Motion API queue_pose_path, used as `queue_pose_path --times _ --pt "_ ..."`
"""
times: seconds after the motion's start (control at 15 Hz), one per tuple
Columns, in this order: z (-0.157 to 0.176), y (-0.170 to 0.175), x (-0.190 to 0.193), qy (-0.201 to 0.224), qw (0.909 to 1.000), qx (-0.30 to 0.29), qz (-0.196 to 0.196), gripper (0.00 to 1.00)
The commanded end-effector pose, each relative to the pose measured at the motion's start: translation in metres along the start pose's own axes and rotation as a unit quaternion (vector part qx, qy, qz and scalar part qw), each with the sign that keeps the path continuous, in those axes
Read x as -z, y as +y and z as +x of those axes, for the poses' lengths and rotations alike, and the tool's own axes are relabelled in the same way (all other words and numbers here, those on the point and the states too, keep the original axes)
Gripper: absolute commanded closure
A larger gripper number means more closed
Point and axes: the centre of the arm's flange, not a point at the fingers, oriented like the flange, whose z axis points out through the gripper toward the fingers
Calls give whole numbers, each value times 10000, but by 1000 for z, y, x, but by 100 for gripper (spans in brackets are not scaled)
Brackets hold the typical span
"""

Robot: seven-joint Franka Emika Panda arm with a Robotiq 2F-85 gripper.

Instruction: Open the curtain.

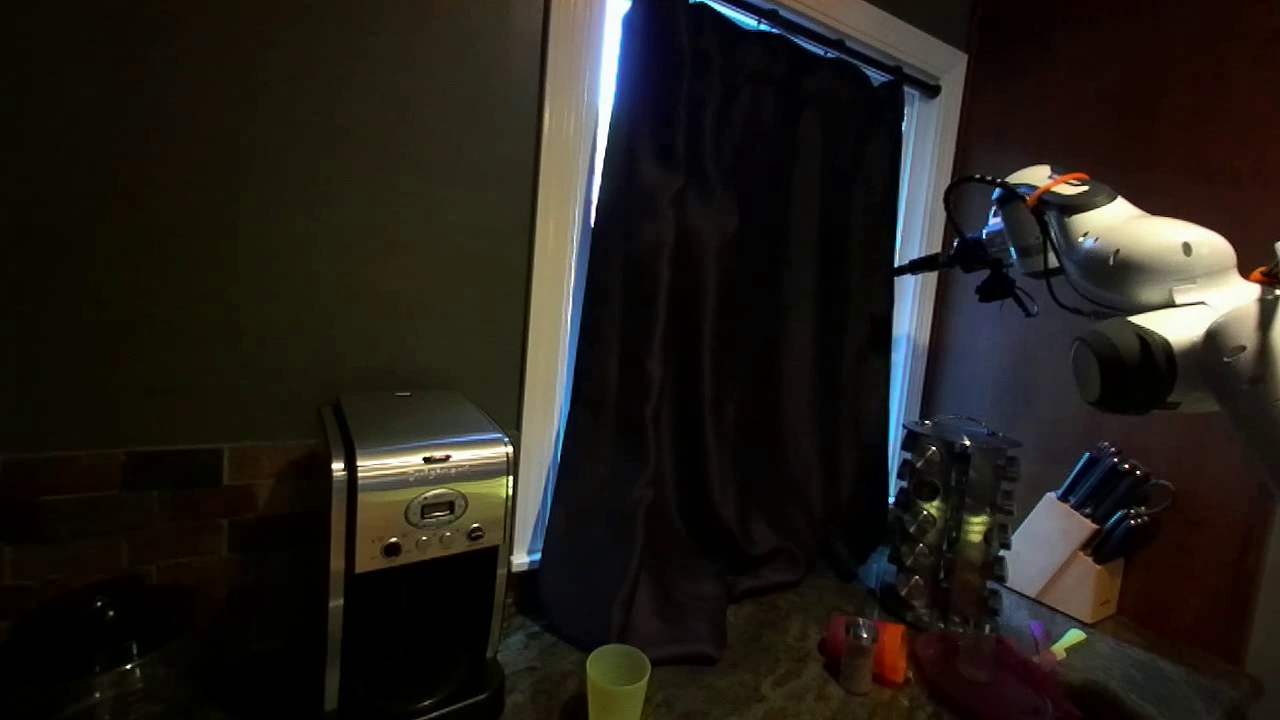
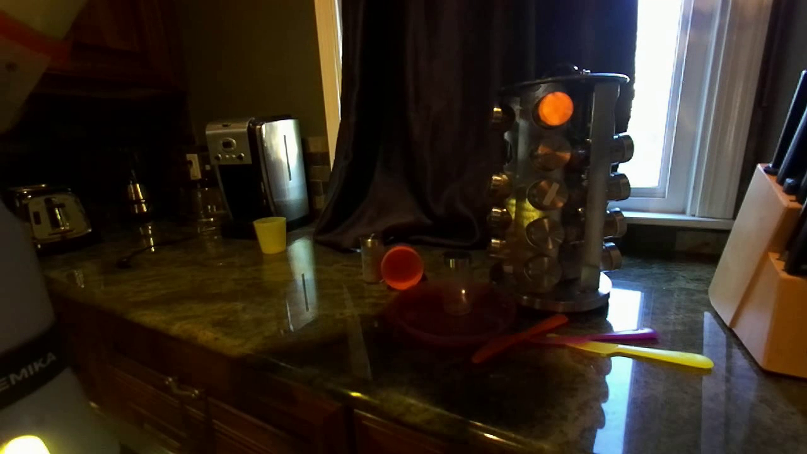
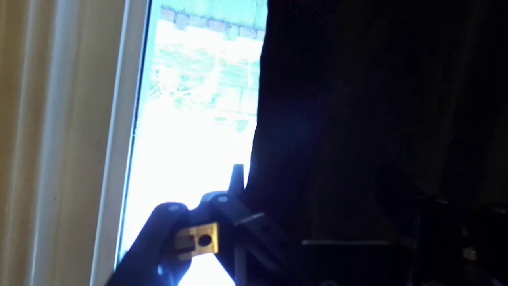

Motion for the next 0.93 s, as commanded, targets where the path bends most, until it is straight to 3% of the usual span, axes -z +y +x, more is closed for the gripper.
queue_pose_path --times 0.0,0.47,0.87 --pt "13 38 -26 186 9997 -47 156 47" --pt "1 27 -37 290 9994 -78 144 99" --pt "3 -8 -50 214 9988 -14 435 100"
